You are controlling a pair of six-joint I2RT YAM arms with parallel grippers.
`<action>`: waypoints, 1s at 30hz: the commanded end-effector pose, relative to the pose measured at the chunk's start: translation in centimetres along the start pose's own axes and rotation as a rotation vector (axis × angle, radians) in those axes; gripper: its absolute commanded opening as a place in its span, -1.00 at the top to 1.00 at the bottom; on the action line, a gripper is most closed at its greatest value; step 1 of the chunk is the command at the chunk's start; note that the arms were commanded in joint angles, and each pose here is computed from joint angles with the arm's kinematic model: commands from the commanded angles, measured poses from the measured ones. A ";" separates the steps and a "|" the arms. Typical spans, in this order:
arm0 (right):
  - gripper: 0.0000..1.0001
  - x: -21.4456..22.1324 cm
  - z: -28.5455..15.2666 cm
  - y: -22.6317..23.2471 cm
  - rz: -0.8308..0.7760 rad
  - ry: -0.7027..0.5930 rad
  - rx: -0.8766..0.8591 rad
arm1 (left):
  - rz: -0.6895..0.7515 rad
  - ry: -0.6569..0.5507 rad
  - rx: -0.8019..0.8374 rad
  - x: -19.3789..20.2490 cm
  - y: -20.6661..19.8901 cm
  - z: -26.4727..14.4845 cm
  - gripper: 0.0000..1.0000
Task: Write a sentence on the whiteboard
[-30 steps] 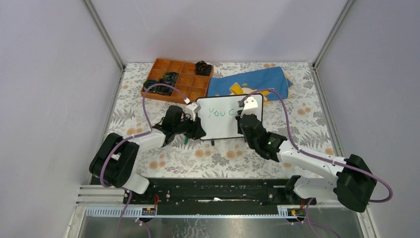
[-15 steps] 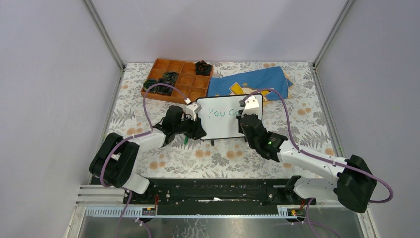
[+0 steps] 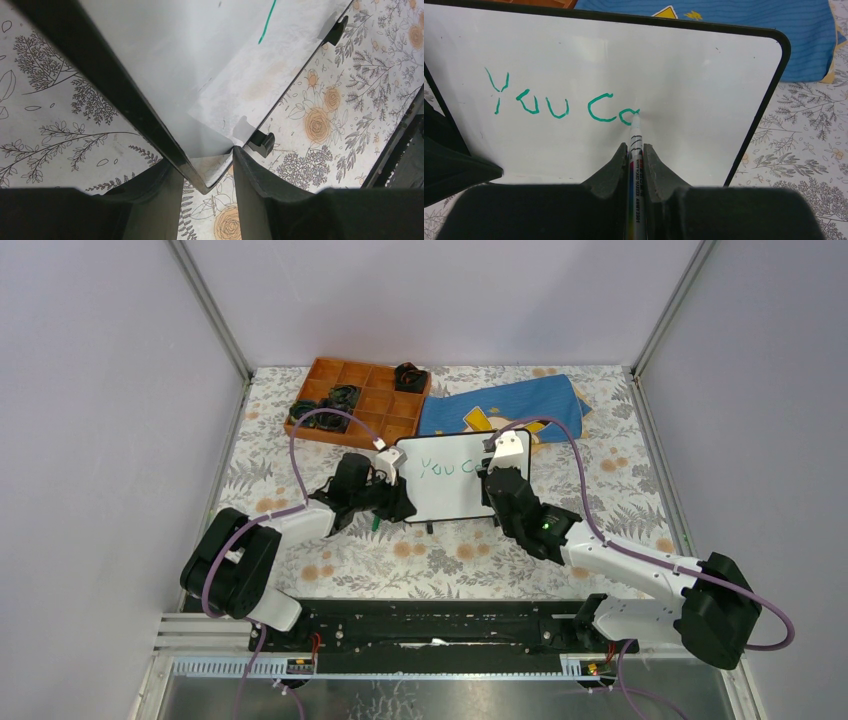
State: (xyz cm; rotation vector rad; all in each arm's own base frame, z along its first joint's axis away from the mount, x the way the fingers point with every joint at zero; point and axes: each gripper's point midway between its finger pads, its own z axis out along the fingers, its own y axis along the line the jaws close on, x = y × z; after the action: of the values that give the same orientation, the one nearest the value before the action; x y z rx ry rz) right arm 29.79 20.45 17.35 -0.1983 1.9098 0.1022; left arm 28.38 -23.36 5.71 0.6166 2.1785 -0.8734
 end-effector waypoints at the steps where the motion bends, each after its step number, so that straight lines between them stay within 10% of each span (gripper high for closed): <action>1: 1.00 -3.1 0.0 -0.5 0.047 -0.075 0.028 | 0.040 -0.025 -0.015 -1.3 0.1 0.2 0.08; 30: 1.00 -0.2 -0.4 -0.7 0.029 -0.003 0.009 | 0.045 -0.020 -0.016 -1.2 0.0 0.3 0.09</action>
State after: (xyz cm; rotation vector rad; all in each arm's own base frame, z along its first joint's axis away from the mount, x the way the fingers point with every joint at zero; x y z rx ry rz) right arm 29.53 20.08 16.98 -0.1985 1.9266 0.0959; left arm 28.24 -23.42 5.55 0.6215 2.1851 -0.8641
